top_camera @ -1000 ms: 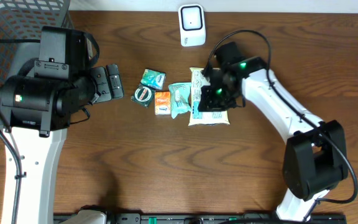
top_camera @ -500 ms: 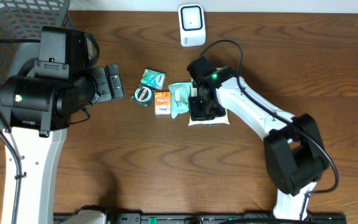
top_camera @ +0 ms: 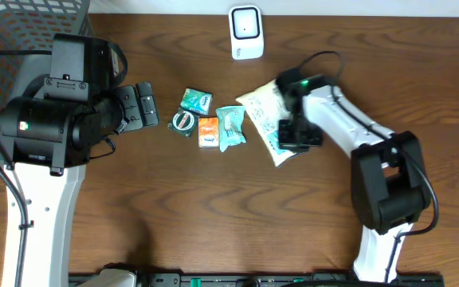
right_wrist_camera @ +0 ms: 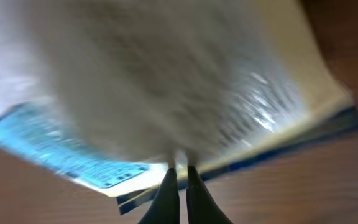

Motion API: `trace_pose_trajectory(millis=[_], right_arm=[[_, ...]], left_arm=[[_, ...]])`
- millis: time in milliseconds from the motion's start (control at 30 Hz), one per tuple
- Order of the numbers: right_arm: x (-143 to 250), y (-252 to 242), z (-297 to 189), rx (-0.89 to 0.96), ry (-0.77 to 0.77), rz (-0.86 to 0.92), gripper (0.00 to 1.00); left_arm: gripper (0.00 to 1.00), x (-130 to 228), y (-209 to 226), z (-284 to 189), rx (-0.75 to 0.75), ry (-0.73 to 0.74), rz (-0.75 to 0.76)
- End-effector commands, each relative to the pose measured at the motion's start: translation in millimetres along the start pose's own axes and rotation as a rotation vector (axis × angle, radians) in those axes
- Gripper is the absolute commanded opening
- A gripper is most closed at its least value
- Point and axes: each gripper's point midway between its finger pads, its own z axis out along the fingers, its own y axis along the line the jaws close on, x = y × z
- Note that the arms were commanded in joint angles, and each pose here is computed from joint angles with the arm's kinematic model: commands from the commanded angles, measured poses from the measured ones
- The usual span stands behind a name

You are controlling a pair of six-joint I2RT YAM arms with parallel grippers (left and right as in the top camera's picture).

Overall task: Scan the item barcode
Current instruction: 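Pinch the white bag's edge with the right gripper and flip it over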

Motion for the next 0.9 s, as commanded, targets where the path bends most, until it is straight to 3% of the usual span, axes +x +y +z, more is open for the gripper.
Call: trace_pose_trajectory(millis=[0,200,300,533,867], right_arm=[[-20,-16,-30,-0.048,-0.057,0.029,0.01],[-11,20,-57,-0.374,0.027,-0.077,0.08],[1,47,-65,-0.523,0.058,-0.178,0.05],[14,70,-36,-0.432,0.03,-0.247,0.03],[-18,32,-6,-0.166,-0.111,-0.003,0.04]], left_arm=[[0.98,2,1,1,0.002,0.009,-0.008],[0.98,2,1,1,0.002,0.009,-0.008],[0.98,2,1,1,0.002,0.009,-0.008],[0.98,2,1,1,0.002,0.009,-0.008],[0.98,2,1,1,0.002,0.009,-0.008]])
